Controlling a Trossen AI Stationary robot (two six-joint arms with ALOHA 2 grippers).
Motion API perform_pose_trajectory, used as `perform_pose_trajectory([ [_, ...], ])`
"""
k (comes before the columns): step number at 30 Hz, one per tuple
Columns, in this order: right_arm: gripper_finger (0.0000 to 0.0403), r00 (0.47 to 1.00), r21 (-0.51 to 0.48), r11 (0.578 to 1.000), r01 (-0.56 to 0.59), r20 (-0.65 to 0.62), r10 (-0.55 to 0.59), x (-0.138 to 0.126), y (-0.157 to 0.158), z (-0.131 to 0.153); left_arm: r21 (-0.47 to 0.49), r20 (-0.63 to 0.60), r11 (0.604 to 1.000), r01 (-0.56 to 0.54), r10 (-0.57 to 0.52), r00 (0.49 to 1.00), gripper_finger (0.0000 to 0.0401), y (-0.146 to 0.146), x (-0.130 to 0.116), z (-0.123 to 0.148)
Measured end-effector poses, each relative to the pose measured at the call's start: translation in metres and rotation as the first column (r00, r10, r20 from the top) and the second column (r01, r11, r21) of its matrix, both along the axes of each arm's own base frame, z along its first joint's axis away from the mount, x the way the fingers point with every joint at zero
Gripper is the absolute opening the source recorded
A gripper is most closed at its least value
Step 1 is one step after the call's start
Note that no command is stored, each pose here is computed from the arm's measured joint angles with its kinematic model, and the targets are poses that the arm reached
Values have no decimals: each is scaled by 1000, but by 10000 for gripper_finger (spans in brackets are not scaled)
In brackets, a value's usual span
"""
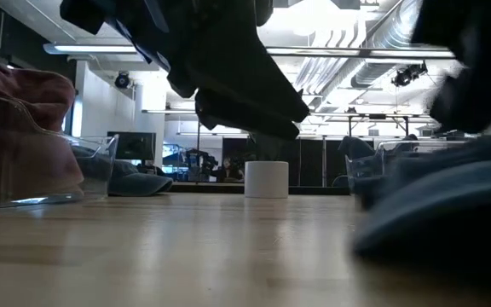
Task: Pick & Place hat
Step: Put the bottom blue cap into the right transparent bin
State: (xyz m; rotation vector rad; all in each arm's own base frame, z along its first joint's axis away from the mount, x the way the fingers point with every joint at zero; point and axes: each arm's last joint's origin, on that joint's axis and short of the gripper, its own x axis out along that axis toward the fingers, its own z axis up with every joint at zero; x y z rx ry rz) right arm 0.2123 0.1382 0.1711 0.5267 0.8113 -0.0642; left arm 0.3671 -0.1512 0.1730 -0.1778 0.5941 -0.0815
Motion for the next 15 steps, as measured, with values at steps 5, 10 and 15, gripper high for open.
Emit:
perform_pose_trajectory([
  [5, 50, 985, -115, 988, -106, 126, 121, 20, -1, 25, 2, -3, 1000, -1, 1, 1000, 186, 0, 0, 0],
  [10, 18, 971, -188, 971, -151, 159, 181, 25, 5, 40, -1, -26, 1000, -10, 10, 1000, 186, 1, -1, -2],
  [15, 3, 975, -285, 948, -142, 124, 184, 24, 11, 58, -4, -49, 1000, -17, 17, 999, 186, 0, -3, -4],
])
